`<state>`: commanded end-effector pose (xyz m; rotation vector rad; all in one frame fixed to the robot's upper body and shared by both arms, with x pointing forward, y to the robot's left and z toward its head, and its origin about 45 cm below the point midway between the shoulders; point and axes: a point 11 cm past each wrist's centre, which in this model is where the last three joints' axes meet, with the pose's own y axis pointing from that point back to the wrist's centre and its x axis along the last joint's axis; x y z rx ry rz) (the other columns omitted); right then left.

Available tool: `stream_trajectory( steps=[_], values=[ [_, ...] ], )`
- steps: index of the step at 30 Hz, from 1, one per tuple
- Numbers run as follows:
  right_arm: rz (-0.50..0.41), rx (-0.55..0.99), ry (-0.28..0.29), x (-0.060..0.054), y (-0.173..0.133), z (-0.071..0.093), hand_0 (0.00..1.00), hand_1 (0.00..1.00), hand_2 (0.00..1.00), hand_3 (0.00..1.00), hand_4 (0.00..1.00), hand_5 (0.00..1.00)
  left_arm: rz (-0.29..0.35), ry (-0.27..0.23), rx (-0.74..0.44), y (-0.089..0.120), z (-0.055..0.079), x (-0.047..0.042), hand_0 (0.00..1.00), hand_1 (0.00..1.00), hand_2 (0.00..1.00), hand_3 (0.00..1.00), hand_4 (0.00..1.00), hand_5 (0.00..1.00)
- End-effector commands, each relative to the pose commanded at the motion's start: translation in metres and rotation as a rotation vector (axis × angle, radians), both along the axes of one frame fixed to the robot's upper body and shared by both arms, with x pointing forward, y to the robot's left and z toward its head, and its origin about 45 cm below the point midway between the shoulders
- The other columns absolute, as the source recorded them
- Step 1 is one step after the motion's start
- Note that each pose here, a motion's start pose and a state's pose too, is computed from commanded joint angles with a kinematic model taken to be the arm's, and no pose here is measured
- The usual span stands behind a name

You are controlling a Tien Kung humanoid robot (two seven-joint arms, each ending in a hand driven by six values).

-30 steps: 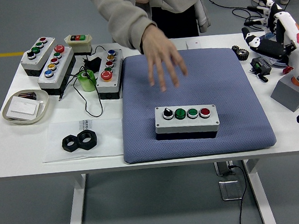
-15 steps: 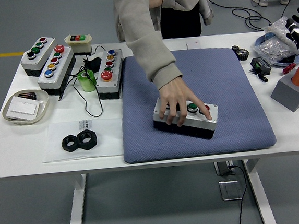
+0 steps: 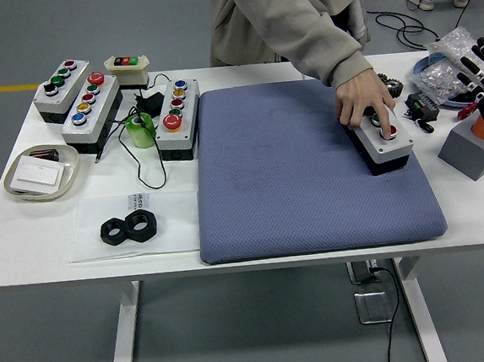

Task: Pick up the button,place it on the desk,press the button,press the button

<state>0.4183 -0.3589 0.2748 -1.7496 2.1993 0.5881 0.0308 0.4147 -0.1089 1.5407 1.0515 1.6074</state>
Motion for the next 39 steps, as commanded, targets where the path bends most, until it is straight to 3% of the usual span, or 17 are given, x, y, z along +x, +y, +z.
stream_trajectory(
  steps=[39],
  values=[
    [-0.023,-0.016,0.025,-0.0023,-0.0043,-0.0025,0.913,0.816,0.865,0.869,0.622,0.288,-0.003,0.009,0.001,0.0000,-0.0002,-0.0025,0.761,0.794,0.870,0.791,0.557,0.998]
  ],
)
